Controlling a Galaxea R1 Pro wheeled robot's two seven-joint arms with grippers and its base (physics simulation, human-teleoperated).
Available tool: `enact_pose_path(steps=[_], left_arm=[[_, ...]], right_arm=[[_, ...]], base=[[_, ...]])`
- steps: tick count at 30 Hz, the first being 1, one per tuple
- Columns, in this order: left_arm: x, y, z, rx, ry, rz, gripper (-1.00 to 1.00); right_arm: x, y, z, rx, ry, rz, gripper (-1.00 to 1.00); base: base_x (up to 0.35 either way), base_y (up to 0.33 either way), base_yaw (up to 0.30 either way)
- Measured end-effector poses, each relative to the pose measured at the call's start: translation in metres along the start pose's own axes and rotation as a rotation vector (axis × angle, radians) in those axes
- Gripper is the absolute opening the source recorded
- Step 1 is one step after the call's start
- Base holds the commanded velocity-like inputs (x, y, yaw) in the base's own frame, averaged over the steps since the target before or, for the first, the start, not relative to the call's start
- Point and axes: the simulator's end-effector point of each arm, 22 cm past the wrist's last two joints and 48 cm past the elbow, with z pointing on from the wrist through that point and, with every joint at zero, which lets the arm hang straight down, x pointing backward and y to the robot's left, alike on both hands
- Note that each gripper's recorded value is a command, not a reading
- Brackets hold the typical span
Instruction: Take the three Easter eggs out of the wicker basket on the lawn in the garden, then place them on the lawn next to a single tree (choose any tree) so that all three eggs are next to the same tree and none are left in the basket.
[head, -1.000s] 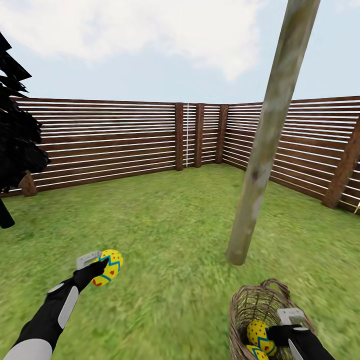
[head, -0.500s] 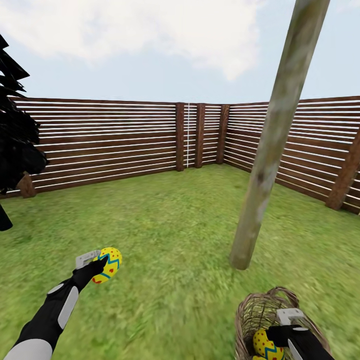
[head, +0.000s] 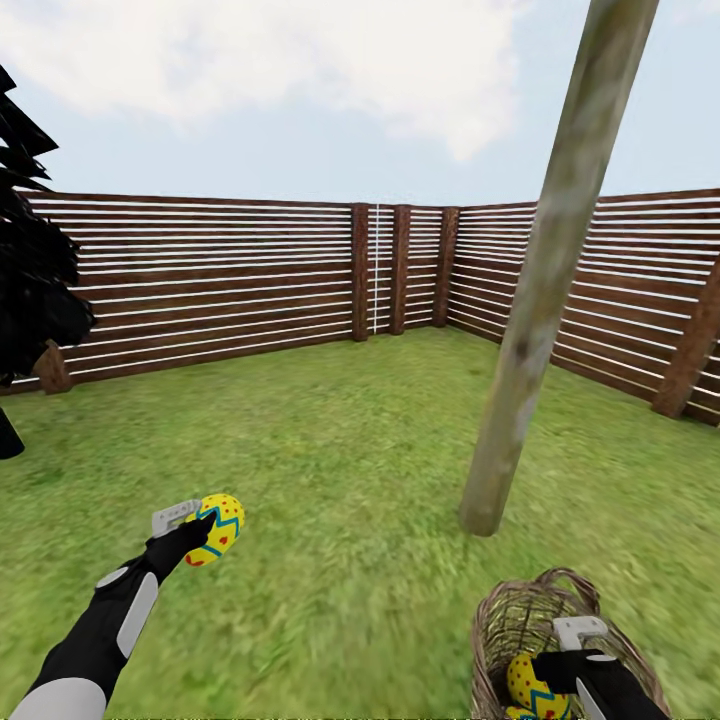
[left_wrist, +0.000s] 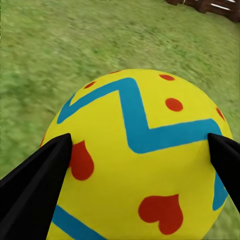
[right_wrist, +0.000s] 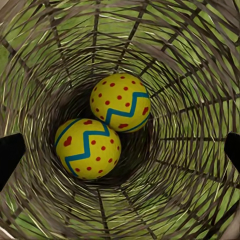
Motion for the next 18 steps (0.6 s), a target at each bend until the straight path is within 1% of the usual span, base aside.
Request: enact_pose_path(steps=[5, 9, 11, 18], left_arm=[[0.006, 0.004, 0.002, -0.007, -0.012, -0.007, -1.00], [-0.004, 0.007, 0.003, -0.009, -0.096, 0.010, -1.00], [-0.002, 0.008, 0.004, -0.009, -0.104, 0.011, -1.00], [0.013, 0.010, 0.007, -0.001, -0.098, 0.015, -1.00]], right_arm=[[0.007, 0.002, 0.008, 0.000, 0.000, 0.001, 1.00], [0.012, 0.004, 0.014, 0.000, 0.000, 0.001, 1.00], [0.015, 0.004, 0.017, 0.000, 0.000, 0.001, 1.00], [0.025, 0.008, 0.028, 0.000, 0.000, 0.000, 1.00]], base=[[0.000, 0.000, 0.000], [0.000, 0.000, 0.000], [0.000, 0.000, 0.000], [0.000, 0.000, 0.000]])
